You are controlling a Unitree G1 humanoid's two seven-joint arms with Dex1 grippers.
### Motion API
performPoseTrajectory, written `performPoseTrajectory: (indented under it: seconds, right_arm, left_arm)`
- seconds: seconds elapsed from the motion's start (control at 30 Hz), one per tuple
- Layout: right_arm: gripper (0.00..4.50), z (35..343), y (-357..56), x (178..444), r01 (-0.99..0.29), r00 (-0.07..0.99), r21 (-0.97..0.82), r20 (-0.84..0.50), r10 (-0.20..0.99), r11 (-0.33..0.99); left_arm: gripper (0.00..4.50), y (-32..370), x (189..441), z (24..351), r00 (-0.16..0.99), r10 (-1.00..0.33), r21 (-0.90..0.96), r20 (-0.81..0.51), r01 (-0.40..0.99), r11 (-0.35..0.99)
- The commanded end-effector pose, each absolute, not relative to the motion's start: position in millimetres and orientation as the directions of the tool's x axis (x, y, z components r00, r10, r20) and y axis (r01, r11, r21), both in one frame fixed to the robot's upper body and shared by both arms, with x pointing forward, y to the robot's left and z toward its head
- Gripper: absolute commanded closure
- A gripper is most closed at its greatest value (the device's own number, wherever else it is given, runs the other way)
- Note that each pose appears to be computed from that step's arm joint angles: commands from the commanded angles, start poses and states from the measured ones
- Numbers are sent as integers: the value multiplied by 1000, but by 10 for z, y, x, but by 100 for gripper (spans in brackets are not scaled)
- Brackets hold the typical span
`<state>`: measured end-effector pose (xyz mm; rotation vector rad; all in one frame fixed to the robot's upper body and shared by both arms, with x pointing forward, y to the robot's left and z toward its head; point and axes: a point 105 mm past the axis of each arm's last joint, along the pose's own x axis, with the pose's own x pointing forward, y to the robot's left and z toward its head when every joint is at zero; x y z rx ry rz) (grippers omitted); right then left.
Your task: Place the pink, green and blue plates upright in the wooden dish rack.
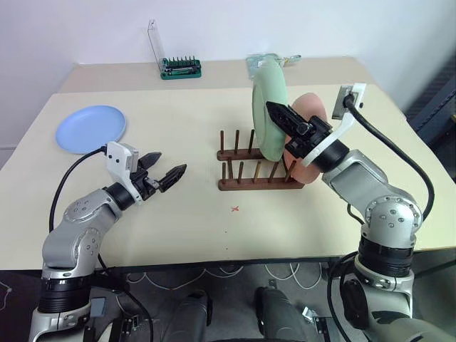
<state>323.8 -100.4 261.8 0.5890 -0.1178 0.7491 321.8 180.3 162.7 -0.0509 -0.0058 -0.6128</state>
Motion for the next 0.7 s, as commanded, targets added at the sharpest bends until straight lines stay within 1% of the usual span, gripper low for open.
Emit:
performPoseTrajectory:
  seconds: [0.03, 0.1, 0.2, 0.3, 0.37, 0.43, 0.5, 0.7]
  right_arm:
    - [450, 2639, -1011, 3205, -675, 728, 483, 313, 610, 557]
    - [450, 2625, -1013, 3206, -671, 730, 490, 308, 610, 556]
    - [343, 2637, -1019, 3209, -670, 732, 490, 310, 606, 558]
    - [203, 2680, -1039, 3225, -666, 739, 472, 312, 597, 578]
    - [99, 2738, -1068, 3249, -664, 744, 451, 324, 584, 596]
    - [99, 2778, -1088, 3262, -666, 745, 434, 335, 577, 607]
    - [99, 2808, -1086, 3250, -678, 735, 365, 331, 591, 638]
    - [99, 2916, -1106, 3244, -687, 720, 232, 339, 605, 688]
  left_arm:
    - [2, 1764, 3176, 1730, 811, -582, -1, 57, 583, 812]
    - [2, 1765, 3175, 1724, 812, -580, -4, 59, 582, 813]
    - [0, 1771, 3176, 1720, 814, -578, -4, 59, 579, 815]
    - [0, 1765, 3173, 1718, 814, -578, -6, 61, 579, 815]
    - [0, 1761, 3163, 1717, 811, -582, -10, 64, 583, 812]
    - [0, 1762, 3156, 1711, 809, -584, -14, 62, 586, 810]
    - [0, 1756, 3138, 1695, 803, -594, -14, 54, 596, 803]
    - [0, 1736, 3106, 1647, 789, -614, -10, 31, 615, 789]
